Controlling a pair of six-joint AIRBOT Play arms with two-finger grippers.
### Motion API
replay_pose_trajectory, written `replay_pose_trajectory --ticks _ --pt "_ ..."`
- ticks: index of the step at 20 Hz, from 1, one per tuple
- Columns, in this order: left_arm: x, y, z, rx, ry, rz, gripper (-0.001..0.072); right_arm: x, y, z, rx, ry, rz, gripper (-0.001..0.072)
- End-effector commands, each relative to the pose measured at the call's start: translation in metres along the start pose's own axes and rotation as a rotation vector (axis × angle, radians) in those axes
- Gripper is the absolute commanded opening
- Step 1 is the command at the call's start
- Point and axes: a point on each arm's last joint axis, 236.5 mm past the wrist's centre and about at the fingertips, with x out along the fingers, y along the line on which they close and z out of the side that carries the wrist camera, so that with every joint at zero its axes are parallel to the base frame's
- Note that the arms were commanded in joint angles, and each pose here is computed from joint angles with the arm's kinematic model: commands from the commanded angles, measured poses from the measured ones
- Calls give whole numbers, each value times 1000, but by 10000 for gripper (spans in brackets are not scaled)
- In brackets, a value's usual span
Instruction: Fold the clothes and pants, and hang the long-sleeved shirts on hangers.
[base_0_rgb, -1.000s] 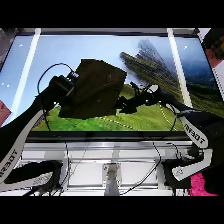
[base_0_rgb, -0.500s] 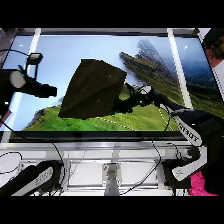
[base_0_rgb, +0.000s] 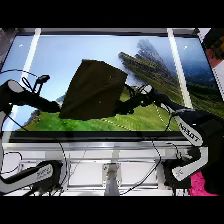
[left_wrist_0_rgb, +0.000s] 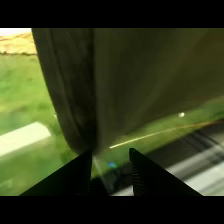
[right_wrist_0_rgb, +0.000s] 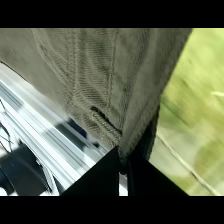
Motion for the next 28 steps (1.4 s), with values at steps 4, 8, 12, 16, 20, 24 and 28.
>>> replay_pose_trajectory --ticks 4,8,12,16,20,24,28 --pt "38 5 24 -52 -92 -107 295 -2 -6 -21 -36 91 -23 28" --pt "59 -6 -4 -75 41 -209 295 -2 -6 -23 -38 100 -21 28" --pt "66 -19 -24 -87 133 -289 235 -2 -6 -23 -39 99 -21 28" --pt "56 -31 -28 -36 145 -334 13 -3 -7 -19 -37 85 -23 27" --pt "1 -60 30 -10 -110 -366 12 -37 2 3 -52 -33 -6 26" --pt "-80 -105 95 28 -469 -395 12 -115 58 3 -198 -214 29 27" --pt "-69 -102 68 3 -336 -246 13 -135 51 -4 -225 -258 -89 27"
